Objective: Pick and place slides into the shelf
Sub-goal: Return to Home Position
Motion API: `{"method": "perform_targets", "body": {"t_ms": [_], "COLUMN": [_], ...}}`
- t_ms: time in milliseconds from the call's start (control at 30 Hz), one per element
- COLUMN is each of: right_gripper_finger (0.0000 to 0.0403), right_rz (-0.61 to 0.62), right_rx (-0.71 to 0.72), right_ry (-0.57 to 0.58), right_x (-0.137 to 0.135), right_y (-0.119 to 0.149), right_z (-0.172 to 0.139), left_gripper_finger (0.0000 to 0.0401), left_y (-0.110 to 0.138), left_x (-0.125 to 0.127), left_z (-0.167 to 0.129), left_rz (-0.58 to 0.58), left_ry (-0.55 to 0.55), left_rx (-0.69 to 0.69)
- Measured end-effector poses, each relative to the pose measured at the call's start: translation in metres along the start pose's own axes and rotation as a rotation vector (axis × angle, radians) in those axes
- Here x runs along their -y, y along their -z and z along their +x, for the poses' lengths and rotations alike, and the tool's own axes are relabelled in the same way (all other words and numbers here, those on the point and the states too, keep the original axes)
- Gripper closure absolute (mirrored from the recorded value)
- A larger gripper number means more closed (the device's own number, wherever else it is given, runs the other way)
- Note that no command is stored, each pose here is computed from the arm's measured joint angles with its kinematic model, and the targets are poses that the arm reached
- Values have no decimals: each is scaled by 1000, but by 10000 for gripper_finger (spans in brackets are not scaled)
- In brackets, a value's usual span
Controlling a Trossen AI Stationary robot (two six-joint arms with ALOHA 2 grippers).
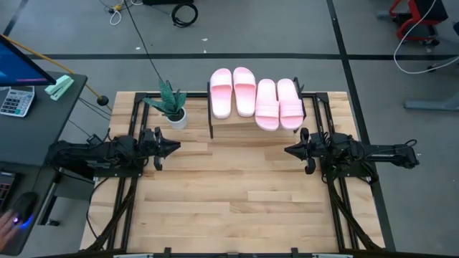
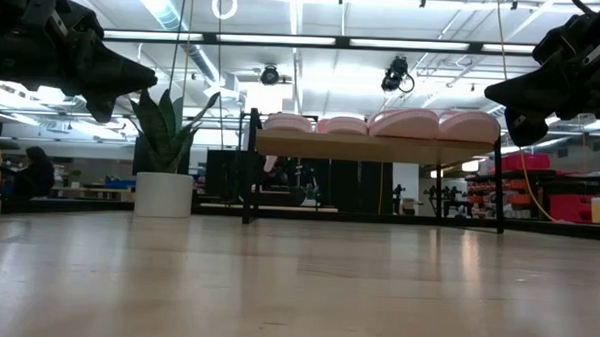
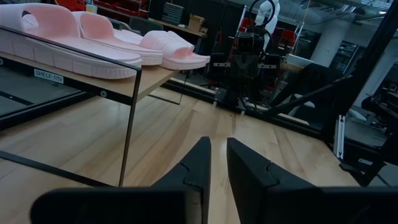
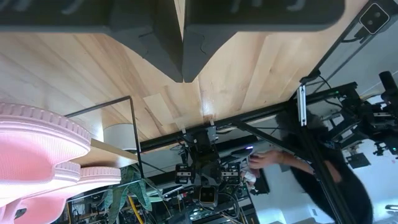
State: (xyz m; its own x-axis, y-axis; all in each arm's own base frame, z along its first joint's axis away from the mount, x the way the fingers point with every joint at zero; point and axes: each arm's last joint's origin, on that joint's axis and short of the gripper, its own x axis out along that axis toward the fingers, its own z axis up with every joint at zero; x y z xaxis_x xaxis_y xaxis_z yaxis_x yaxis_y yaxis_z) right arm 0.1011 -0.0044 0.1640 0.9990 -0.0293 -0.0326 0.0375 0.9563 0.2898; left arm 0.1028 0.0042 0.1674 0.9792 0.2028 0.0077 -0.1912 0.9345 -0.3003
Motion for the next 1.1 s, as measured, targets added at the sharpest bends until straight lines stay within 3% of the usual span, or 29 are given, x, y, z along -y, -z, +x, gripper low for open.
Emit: {"method": "perform_targets", "body": {"t_ms": [1100], "right_gripper_finger": [388], "right_rz": [0], "right_rx": [0], "right_ry": [0], "right_x": [0], "right_y": [0], "right_z": [0], "left_gripper_finger": [345], "left_y": [0], "left_x": [0], "left_z": [0], "left_rz": [0], "left_ry": [0], "left_rx": [0]}}
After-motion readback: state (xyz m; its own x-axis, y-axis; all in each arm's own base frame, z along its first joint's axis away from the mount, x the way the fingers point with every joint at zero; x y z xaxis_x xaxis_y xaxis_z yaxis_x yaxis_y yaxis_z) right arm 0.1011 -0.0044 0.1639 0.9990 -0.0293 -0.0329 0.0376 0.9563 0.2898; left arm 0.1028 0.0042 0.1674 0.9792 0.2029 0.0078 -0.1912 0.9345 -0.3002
